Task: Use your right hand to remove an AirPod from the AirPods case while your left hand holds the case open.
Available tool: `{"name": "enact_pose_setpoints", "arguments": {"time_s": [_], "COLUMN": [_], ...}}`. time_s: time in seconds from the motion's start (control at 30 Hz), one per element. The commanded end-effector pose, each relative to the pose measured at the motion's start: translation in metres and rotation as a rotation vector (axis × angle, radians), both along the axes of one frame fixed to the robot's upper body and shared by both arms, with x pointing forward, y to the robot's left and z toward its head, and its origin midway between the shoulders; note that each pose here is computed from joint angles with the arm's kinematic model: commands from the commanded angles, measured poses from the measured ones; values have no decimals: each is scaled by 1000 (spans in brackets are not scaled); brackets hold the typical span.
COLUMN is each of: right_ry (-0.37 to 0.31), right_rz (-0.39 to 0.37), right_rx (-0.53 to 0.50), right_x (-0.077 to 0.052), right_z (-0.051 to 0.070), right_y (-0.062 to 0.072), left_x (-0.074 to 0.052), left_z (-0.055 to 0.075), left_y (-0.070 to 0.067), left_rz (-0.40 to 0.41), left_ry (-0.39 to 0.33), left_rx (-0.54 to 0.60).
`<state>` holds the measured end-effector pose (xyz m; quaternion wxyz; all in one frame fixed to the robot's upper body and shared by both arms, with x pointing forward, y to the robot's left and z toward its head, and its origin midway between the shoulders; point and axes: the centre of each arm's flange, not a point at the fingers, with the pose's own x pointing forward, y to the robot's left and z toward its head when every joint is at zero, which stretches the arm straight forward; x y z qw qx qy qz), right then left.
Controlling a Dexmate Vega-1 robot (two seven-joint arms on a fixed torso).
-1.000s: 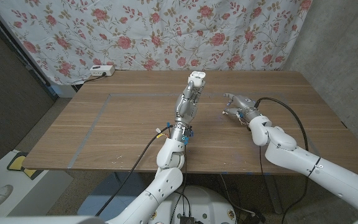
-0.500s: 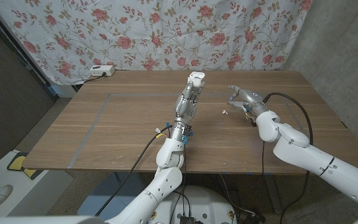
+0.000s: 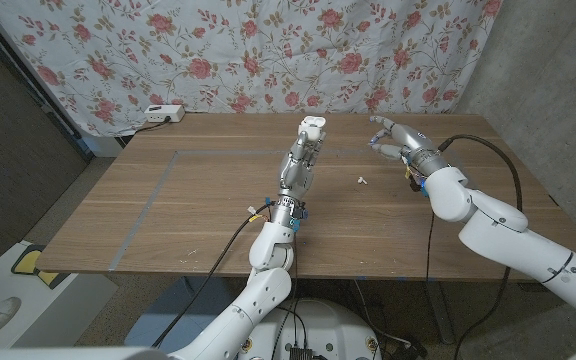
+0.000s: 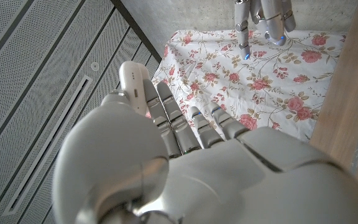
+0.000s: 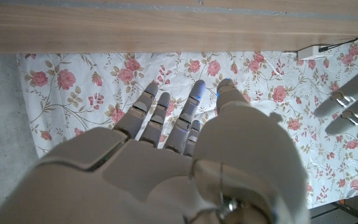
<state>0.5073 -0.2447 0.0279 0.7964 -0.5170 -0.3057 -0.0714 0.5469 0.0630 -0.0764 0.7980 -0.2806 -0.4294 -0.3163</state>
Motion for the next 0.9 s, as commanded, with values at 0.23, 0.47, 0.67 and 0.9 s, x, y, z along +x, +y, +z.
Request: {"name": "enact_pose_setpoints", "arguments": {"time_s": [0.23, 0.47, 0.67, 0.9], "right_ry": [-72, -84, -89, -98], "right_rz": [76, 93, 126, 160], "right_rx": [36, 69, 78, 80], "right_x": [-46, -58, -70, -85], "right_z": [31, 37, 37, 41], "right_y": [1, -2, -1, 5], "left_x": [3, 5, 4, 6], "left_z": [1, -2, -2, -3], "left_y": [10, 15, 16, 13], "left_rz": [19, 32, 41, 26], "left_ry": [-1, 5, 9, 14], "left_rx": [-11, -27, -23, -20]}}
